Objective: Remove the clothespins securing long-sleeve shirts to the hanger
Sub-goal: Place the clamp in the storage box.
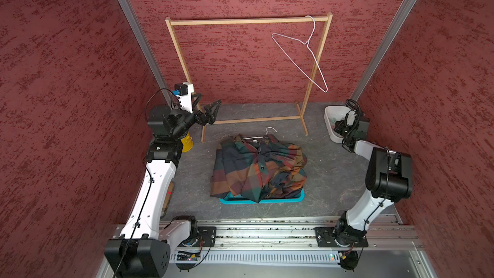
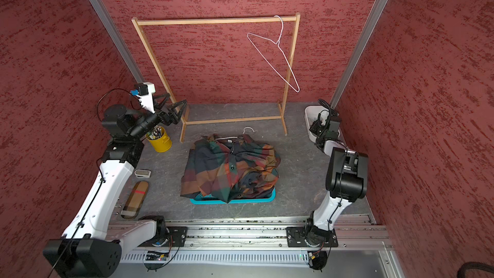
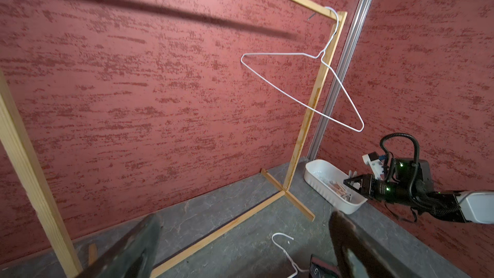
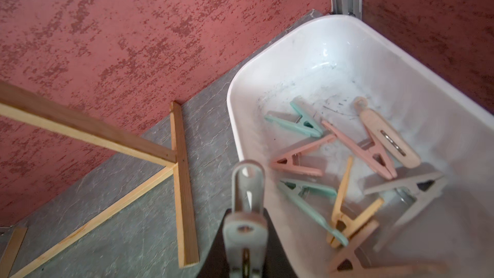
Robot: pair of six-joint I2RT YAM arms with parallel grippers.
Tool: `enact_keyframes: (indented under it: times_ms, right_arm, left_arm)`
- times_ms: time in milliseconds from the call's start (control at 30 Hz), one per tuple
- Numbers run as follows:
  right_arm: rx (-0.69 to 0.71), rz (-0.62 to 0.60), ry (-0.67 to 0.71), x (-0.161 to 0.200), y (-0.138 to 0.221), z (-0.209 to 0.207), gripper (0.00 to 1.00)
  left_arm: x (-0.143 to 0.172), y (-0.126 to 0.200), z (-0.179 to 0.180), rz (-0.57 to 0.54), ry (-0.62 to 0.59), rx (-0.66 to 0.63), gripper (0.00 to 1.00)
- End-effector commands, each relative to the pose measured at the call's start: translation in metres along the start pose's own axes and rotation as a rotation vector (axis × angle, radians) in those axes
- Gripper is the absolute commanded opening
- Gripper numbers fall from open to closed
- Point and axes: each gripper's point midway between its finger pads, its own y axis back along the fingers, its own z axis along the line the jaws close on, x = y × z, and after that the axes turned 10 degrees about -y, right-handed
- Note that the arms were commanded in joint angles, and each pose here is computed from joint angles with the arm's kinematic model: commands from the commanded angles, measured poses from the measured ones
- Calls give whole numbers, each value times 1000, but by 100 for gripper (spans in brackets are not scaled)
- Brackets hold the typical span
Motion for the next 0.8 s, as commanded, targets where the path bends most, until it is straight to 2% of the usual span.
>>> enact_keyframes:
  times_ms: [0,100,200,300,433,633,767]
  right_arm:
    - [-33,-13,-39,-12,-16,-1,5]
    - [-32,11,-65,-6,-28,-11,31]
    - [-36,13,-77,-5,-31,-13,41]
    - [-47,2,-74,-8,-30,-9,46]
    - [-73,-42,-61,-22,-18,3,48]
    - [-150,-142,-32,-45,28,38,49]
    - [-195,-180,20,-41,66,67,49]
  left_arm:
    - [20,-5,-4,101,27,45,98]
    - [41,-12,-5,183,66,61,95]
    - [63,-18,-8,257,111,89,94]
    - [84,-26,-15,319,129,118,92]
    - [108,-35,-21,393,152,149,91]
    - [137,-39,-34,521,265,213,90]
    - [158,-39,-51,602,313,271,88]
